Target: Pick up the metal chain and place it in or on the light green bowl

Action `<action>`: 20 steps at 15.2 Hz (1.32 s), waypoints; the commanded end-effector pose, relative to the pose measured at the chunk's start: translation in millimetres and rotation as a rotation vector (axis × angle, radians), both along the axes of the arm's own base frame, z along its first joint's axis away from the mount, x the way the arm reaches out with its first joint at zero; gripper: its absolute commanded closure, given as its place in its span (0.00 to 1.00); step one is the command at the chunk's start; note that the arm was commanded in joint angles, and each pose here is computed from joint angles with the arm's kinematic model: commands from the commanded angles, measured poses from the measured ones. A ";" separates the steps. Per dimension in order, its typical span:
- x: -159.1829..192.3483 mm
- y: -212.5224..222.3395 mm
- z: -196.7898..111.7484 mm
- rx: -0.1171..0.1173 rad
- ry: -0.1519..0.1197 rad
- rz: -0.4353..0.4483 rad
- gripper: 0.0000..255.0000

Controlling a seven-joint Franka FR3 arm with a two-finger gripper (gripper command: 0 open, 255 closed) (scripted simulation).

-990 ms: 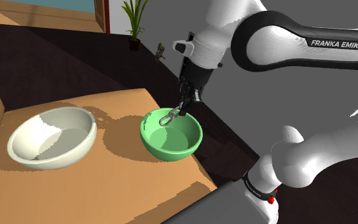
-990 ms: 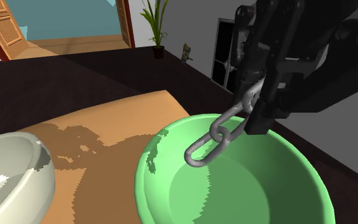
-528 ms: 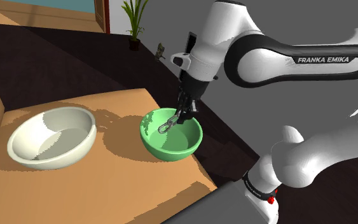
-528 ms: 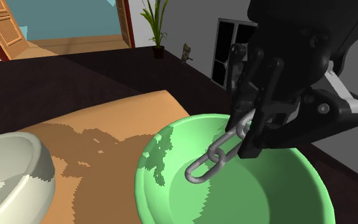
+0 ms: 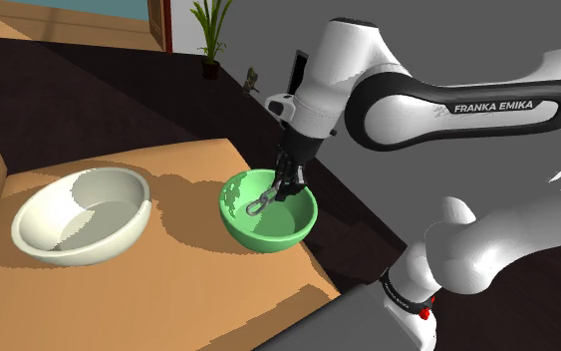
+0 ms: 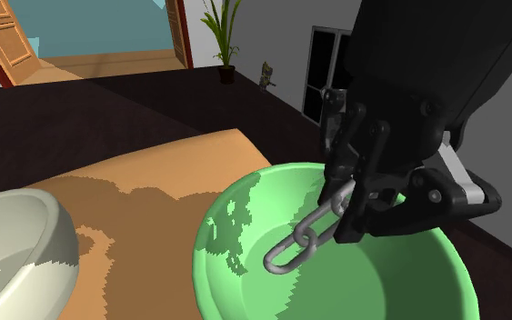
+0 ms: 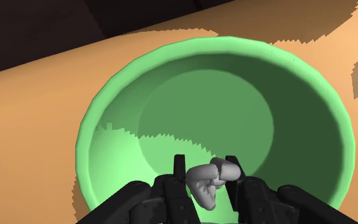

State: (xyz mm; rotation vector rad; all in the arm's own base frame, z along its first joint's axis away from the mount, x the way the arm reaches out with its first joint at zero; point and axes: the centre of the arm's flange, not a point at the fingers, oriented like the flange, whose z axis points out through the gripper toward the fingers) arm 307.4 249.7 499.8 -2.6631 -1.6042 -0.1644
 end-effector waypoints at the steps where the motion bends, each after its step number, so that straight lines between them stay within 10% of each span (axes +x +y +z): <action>1: 0.0 0.1 -0.1 0.000 0.000 0.000 1.00; 3: 0.0 0.0 -0.1 0.000 0.000 0.000 1.00; 4: 0.0 0.0 -0.1 0.000 0.000 0.000 0.00; 20: -3.8 -3.9 49.6 0.000 0.000 0.000 0.00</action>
